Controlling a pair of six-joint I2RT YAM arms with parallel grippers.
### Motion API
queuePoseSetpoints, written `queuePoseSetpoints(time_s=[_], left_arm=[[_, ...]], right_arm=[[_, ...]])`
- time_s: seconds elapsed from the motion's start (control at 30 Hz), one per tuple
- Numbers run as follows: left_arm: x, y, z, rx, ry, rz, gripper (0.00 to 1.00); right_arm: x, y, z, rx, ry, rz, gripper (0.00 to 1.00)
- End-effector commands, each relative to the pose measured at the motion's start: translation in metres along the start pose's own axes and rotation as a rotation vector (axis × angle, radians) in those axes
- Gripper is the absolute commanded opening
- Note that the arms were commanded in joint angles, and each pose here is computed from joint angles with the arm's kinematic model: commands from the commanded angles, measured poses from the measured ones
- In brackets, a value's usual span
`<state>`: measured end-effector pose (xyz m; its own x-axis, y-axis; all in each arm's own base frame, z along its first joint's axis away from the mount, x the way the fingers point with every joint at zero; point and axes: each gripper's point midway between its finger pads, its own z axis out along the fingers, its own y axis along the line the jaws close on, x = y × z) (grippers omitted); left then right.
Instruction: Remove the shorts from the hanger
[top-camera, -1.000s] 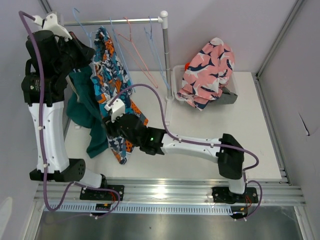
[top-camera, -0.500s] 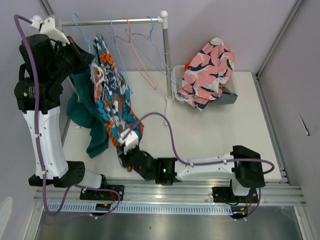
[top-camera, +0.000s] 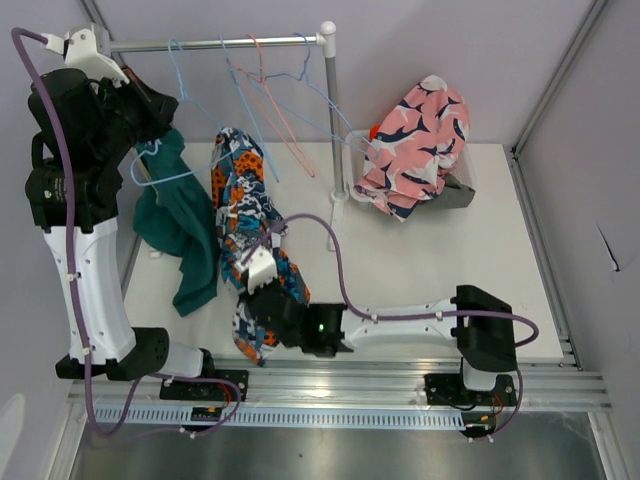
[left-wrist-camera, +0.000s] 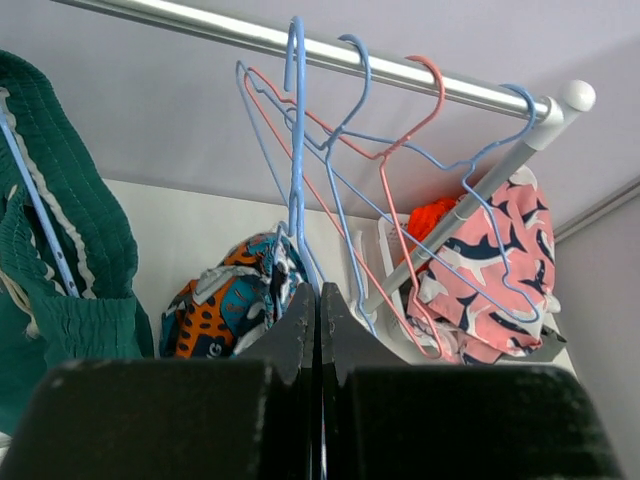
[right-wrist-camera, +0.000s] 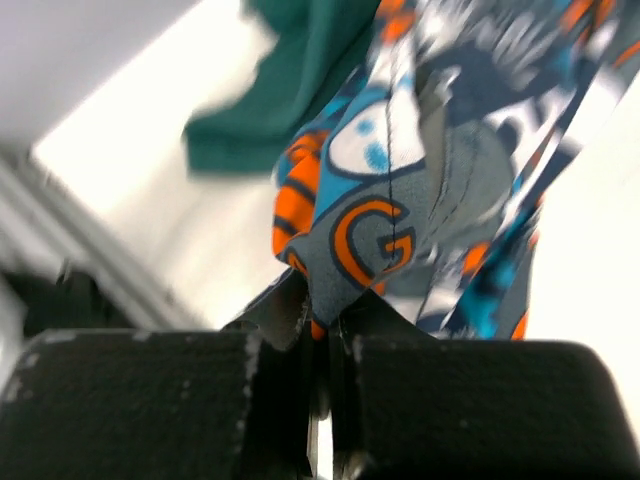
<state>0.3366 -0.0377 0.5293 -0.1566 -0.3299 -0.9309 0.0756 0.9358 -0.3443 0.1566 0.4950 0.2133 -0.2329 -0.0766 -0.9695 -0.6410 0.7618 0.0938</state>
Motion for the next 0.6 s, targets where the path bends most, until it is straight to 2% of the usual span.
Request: queuePoseSetpoints(time_s=[0.0,0.03,0.07,0.1,0.17,0.23,0.27,0.33,0.4,0.43,0.47,0.5,0.53,0.57], left_arm=[[-0.018,-0.020,-0.034,0.085,-0.084,-0.003,0.00],[-0.006,-0.017,-0.030,0.091,-0.062,-0.016,0.00],[0.005,-0.018,-0.044,0.104,-0.061,-0.023,0.00],[0.021,-0.012,-0.042,0.092,-0.035,-0.047,0.00],[0.037,-0.006,-0.044,0.080,-0.021,-0.059,0.00],[0.037,-0.004,-0.052,0.068,-0.037,-0.057,0.00],[0.036,-0.003,-0.055,0.060,-0.034,-0.050,0.00],[0.035,0.006,-0.052,0.011,-0.030,-0.025,0.00],[0.022,0.009,-0.057,-0.022,-0.061,-0.001,0.00],[0.013,0.013,-0.061,-0.049,-0.092,0.006,0.00],[0.010,0.014,-0.060,-0.059,-0.097,0.010,0.00],[0.011,0.017,-0.053,-0.070,-0.084,0.018,0.00],[0.004,0.016,-0.055,-0.073,-0.100,0.022,0.00],[0.004,0.016,-0.052,-0.076,-0.092,0.022,0.00]], right_arm=[[-0.092,-0.009,0.028,0.001,-0.177,0.073,0.00],[-0.106,-0.027,0.042,0.034,-0.198,0.055,0.00],[-0.110,-0.029,0.055,0.030,-0.196,0.046,0.00],[-0.141,-0.033,0.060,0.033,-0.228,0.066,0.00],[-0.153,-0.048,0.080,0.048,-0.218,0.070,0.00],[-0.164,-0.051,0.078,0.056,-0.210,0.064,0.00],[-0.171,-0.047,0.065,0.039,-0.217,0.067,0.00],[-0.135,-0.046,0.050,0.038,-0.171,0.036,0.00],[-0.146,-0.044,0.002,0.044,-0.252,0.076,0.00],[-0.092,-0.057,-0.007,0.079,-0.190,0.012,0.00],[-0.081,-0.058,-0.027,0.085,-0.200,0.002,0.00],[-0.103,-0.084,-0.055,0.155,-0.274,0.079,0.00],[-0.072,-0.106,-0.066,0.207,-0.238,0.055,0.00],[-0.070,-0.124,-0.079,0.255,-0.240,0.084,0.00]])
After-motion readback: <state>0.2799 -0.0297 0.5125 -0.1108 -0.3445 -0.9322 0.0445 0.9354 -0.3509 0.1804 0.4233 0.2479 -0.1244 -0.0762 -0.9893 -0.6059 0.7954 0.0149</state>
